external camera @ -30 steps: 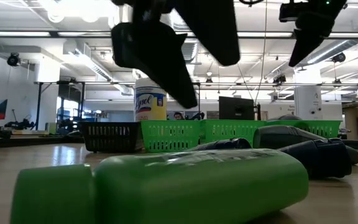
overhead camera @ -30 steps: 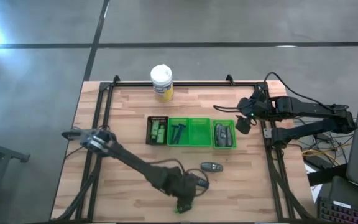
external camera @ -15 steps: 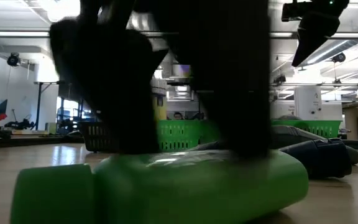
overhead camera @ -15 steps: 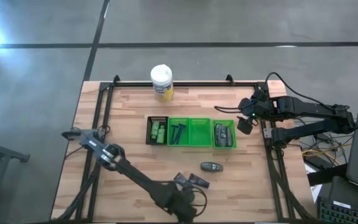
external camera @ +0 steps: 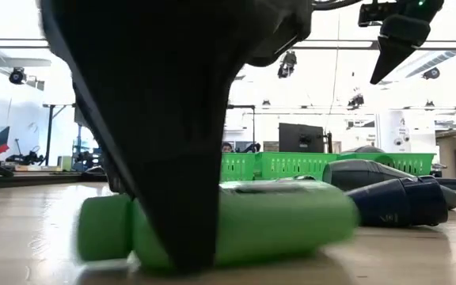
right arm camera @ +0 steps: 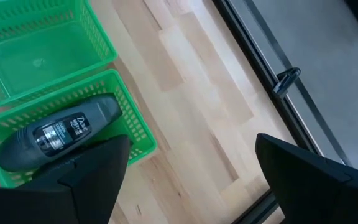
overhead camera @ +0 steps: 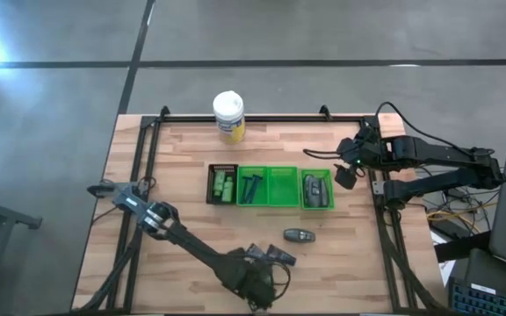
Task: Pick & Place Travel size toiletries
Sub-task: Put the shampoo into the black bin, then put the shave cream into the middle green bin
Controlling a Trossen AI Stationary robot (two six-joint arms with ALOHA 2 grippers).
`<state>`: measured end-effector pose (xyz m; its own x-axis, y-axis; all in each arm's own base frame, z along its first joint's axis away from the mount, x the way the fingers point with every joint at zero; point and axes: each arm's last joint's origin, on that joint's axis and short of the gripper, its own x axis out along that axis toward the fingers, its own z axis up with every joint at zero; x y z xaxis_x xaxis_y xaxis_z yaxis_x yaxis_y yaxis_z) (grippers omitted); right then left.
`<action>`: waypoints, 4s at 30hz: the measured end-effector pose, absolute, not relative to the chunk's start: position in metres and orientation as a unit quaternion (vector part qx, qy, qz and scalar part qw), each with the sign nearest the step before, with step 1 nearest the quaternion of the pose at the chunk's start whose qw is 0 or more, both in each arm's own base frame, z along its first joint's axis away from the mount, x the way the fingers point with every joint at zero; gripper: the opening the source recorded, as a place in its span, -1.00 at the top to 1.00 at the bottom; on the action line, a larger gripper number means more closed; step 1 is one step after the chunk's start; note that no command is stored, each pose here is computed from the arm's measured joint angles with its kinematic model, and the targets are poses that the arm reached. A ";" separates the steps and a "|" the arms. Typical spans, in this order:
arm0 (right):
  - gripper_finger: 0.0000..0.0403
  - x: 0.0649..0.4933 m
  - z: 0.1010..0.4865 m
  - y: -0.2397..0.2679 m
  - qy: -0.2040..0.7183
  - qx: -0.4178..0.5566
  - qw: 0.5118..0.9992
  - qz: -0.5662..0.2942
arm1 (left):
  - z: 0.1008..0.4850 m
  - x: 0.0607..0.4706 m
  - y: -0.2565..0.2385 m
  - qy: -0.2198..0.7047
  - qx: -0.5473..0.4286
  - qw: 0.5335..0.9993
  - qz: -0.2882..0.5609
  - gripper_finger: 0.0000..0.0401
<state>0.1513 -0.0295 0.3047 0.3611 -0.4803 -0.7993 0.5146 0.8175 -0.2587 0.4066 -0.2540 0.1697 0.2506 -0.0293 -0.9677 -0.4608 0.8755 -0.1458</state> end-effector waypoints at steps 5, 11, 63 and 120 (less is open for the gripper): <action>-0.63 0.152 0.305 -0.030 0.474 0.019 0.826 -0.303 | 0.180 0.394 -0.243 0.623 -0.176 0.741 0.180 0.24; -0.54 0.152 0.305 -0.030 0.473 0.019 0.827 -0.304 | 0.233 0.367 -0.220 0.560 -0.197 0.756 0.275 0.24; -0.61 0.154 0.305 -0.030 0.456 0.047 0.828 -0.323 | 0.253 0.351 -0.122 0.457 -0.028 0.889 -0.008 -0.47; -0.50 0.146 0.304 -0.019 0.493 0.189 0.824 -0.204 | 0.169 0.399 -0.134 0.533 -0.008 0.841 -0.087 0.38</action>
